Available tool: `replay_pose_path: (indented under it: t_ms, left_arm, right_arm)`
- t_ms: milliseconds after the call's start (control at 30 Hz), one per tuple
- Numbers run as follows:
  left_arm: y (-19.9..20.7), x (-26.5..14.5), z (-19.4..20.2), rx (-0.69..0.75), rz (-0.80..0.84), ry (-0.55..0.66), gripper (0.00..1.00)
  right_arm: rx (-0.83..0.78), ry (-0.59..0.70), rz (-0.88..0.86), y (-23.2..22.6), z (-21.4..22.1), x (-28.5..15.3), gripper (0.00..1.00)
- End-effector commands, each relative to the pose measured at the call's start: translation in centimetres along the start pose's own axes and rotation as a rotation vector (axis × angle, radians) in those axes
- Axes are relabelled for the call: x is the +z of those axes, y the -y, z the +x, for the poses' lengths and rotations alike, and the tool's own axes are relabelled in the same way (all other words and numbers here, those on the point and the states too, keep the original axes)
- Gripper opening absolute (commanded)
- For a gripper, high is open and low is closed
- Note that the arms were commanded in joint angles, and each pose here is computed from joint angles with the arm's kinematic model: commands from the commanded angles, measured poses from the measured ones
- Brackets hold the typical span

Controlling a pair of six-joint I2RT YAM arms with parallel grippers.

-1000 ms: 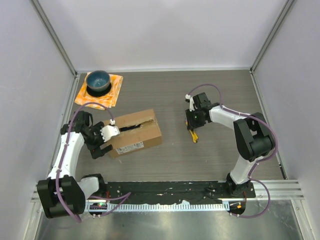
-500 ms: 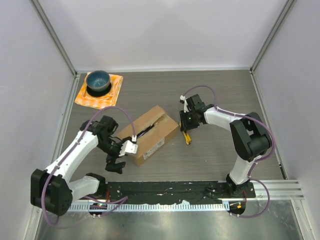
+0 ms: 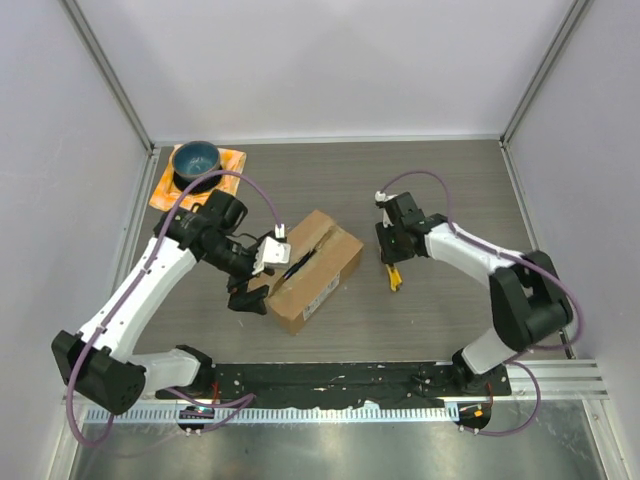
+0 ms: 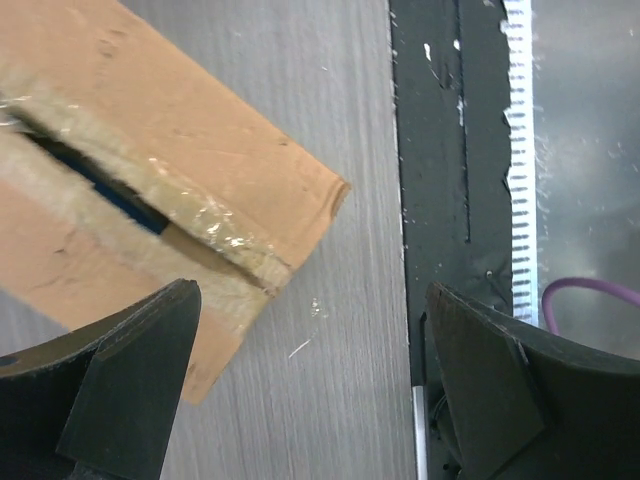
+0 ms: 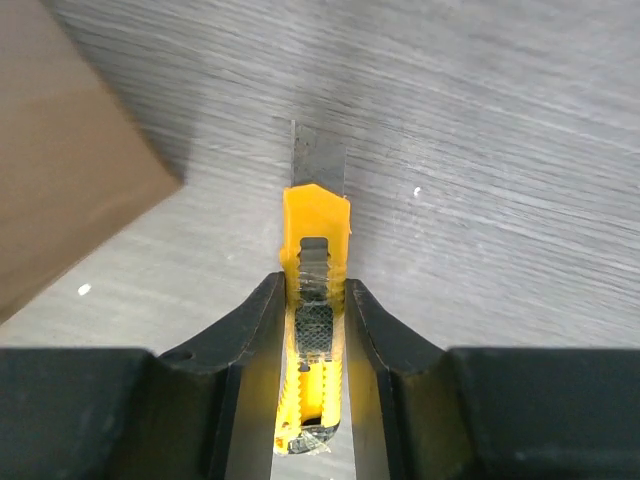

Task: Unpack the express box
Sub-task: Move the express box to the center of the board.

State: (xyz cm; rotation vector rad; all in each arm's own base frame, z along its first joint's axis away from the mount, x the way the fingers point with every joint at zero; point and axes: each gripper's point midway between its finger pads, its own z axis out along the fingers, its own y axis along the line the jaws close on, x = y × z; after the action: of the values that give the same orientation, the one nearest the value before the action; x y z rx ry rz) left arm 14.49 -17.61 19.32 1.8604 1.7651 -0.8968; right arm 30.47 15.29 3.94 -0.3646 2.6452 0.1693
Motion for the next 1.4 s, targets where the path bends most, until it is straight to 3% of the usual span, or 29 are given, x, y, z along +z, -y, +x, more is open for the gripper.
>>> replay_pose_path:
  t_ms: [0,167,333,633,867,1200,1367]
  left_arm:
    - [1.9,-3.0,-1.6,-0.119,-0.060,-0.011,1.00]
    - [-0.2,-4.4,-4.8,-0.224,-0.150,0.065,1.00]
    - [-2.0,-3.6,-6.4,-0.355,-0.112,0.099,1.00]
    - [-2.8,-3.5,-10.7,-0.500,-0.022,0.270,0.99]
    - [-3.2,-3.5,-11.4,-0.582,0.037,0.301,1.00]
    - [-2.2,-2.8,-11.0,-0.599,0.106,0.311,0.63]
    - [-1.7,-2.5,-10.6,-0.613,0.136,0.299,0.52]
  right_arm:
    - [-0.098,0.233,-0.059,-2.6,-4.1,-7.0,0.01]
    - [-0.283,0.457,-0.214,-9.3,-5.8,-14.0,0.01]
    - [-0.417,0.600,-0.305,-14.9,-4.8,-18.9,0.01]
    - [-0.552,0.700,-0.306,-20.6,-4.0,-21.6,0.01]
    - [-0.583,0.795,-0.316,-22.6,-3.5,-23.8,0.01]
    - [-0.622,0.841,-0.301,-24.1,-4.0,-24.8,0.01]
    - [-0.630,0.863,-0.307,-24.8,-4.5,-25.3,0.01]
